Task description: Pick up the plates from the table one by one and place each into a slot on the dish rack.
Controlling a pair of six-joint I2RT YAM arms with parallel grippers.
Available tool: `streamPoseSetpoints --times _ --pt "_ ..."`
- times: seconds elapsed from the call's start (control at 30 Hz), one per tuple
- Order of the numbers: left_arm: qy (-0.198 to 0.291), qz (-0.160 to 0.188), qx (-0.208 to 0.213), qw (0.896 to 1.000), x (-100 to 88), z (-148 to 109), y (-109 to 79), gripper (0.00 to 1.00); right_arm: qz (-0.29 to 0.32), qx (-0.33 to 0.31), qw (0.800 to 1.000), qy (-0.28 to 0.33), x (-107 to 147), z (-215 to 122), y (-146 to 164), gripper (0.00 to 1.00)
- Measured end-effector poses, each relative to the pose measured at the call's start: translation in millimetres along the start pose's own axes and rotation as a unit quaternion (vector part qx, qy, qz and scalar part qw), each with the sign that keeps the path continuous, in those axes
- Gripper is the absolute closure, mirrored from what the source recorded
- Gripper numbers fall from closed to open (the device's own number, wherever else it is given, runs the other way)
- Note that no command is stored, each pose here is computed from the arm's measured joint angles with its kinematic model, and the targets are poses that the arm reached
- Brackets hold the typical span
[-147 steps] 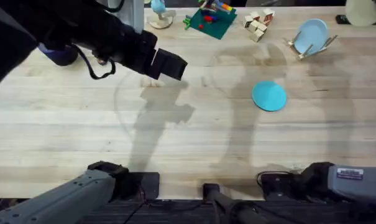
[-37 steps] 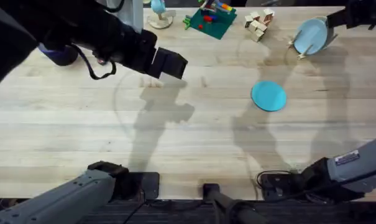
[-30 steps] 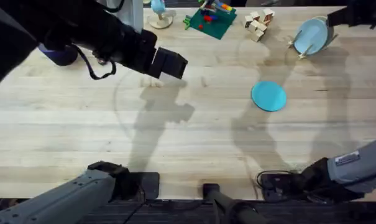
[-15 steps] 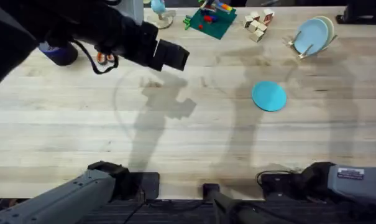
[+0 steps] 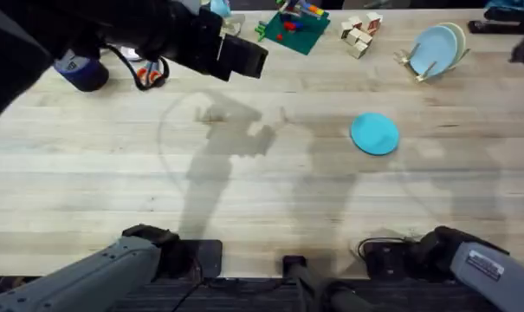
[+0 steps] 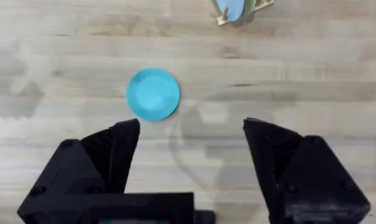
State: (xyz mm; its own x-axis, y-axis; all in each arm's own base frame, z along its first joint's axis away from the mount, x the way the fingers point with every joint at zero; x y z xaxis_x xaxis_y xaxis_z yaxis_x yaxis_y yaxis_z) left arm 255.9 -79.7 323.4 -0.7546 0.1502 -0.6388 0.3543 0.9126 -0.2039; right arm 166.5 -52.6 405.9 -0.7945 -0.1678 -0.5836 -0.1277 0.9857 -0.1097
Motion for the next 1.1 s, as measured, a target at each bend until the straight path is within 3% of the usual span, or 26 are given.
streamPoseSetpoints --times 0.03,0.3,0.37,0.4,0.53,0.57,0.7,0.8,1.1 --pt "-0.001 0.003 0.0 1.0 -0.3 0 0.0 0.008 0.024 0.003 1.0 -0.008 26 -31 22 0.005" --pt "-0.005 0.005 0.002 1.0 -1.4 0 -0.3 0.009 0.046 -0.003 0.999 0.003 37 -39 30 0.005" --pt "-0.007 0.007 0.011 1.0 -2.0 0 -1.6 0.142 0.048 -0.003 0.999 0.004 37 -38 29 0.005" --pt "-0.01 0.007 0.02 1.0 -3.1 0 -2.9 0.257 0.049 -0.004 0.999 0.005 37 -37 29 0.005" --pt "-0.036 0.013 0.064 0.997 -11.8 2 -15.6 0.889 0.053 -0.006 0.999 0.01 35 -35 28 0.005" --pt "-0.04 0.014 0.076 0.996 -13.6 3 -20.7 0.939 0.054 -0.007 0.998 0.011 35 -34 27 0.005" --pt "-0.031 0.007 0.146 0.989 -17.2 17 -51.7 0.96 0.054 -0.007 0.998 0.013 34 -33 27 0.005" --pt "-0.019 -0.01 0.21 0.978 -21.2 31 -73.9 0.96 0.054 -0.008 0.998 0.013 34 -33 27 0.005" --pt "0.052 -0.063 0.335 0.939 -24.9 92 -109.0 0.96 0.054 -0.008 0.998 0.013 34 -33 27 0.005"
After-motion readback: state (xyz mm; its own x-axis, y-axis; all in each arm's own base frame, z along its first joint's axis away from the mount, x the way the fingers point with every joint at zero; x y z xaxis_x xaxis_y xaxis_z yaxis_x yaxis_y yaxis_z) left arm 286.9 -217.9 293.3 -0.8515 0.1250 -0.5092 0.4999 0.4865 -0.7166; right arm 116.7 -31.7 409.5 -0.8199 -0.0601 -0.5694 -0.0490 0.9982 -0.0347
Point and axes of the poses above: each hand's point on the last joint's axis, 136 mm out from that joint toward the fingers, its own z axis out along the fingers, its own y axis along the line the jaws close on, x = y × z, the point moved 10 cm from there along -z, back along the fingers, and after that the axes turned 10 degrees about -z, right-handed, at the moved point
